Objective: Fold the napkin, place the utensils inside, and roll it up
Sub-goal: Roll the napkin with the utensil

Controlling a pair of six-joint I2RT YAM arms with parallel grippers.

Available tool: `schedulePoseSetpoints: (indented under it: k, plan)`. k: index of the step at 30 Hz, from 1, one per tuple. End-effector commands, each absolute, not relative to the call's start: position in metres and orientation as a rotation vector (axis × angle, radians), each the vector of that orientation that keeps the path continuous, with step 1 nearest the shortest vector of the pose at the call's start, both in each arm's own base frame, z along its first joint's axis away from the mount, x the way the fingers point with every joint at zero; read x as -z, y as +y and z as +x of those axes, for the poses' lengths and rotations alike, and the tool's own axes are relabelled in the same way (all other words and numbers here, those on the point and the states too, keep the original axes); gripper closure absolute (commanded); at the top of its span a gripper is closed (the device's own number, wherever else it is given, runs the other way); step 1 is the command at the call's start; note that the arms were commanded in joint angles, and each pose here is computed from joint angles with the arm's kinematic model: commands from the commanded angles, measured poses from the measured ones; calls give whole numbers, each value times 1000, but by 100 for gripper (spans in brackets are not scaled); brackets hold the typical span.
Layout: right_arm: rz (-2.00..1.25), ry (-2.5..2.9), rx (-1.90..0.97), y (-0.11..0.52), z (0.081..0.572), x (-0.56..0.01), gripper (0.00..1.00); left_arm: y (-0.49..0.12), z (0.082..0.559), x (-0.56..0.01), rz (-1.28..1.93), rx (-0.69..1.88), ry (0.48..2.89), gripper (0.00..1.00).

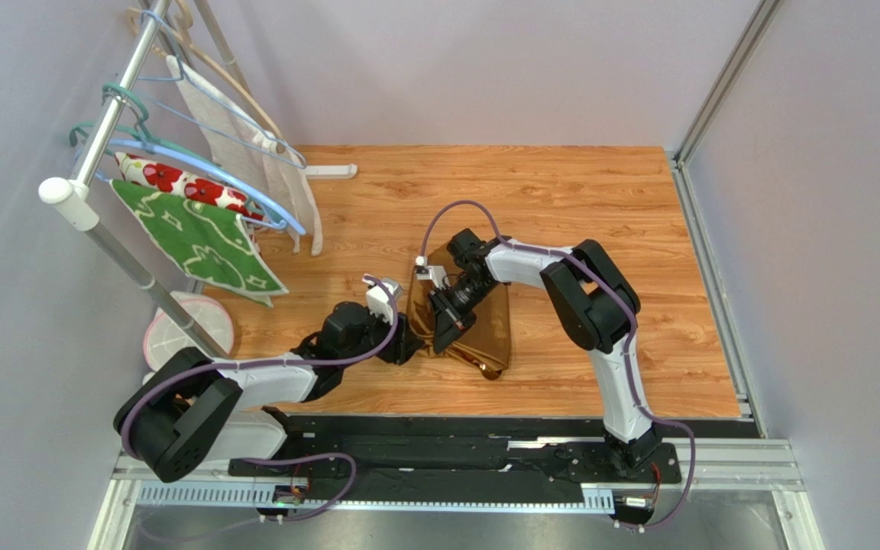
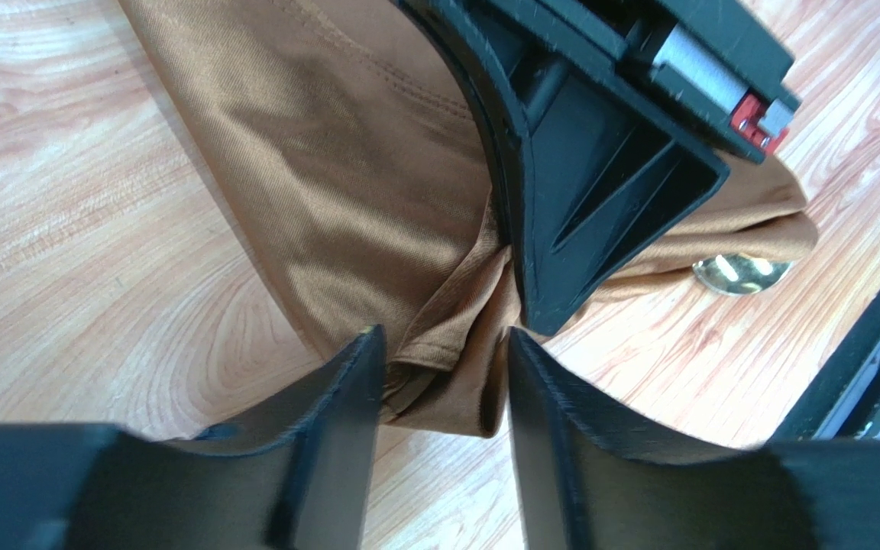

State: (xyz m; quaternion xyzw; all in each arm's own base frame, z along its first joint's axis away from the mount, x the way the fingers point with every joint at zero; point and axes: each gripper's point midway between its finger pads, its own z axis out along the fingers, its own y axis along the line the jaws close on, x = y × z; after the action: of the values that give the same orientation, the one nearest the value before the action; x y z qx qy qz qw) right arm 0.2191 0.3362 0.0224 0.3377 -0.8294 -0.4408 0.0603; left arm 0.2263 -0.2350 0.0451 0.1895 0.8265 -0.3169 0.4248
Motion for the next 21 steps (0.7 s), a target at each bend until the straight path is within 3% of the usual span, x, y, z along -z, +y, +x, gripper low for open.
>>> schedulePoseSetpoints:
  k: [1,4,11,13,17,19,21]
  plan:
    - [978,-2565,1225,326,227,1,100,-238,225,-46,492,798,2071,52]
    - [978,-2563,1228,326,227,0,100,-236,228,-37,486,763,2117,61]
    - [977,-2537,1276,329,225,-7,100,-225,239,-27,425,639,2219,99]
    - [979,-2532,1301,330,226,-12,95,-223,240,-26,411,617,2248,100]
    - [980,-2551,1379,330,234,-32,71,-222,239,-24,400,624,2287,100]
    - [951,-2577,1396,326,238,-40,50,-225,237,-22,405,657,2302,100]
    - [947,-2638,1430,321,250,-57,40,-225,236,-21,411,687,2316,100]
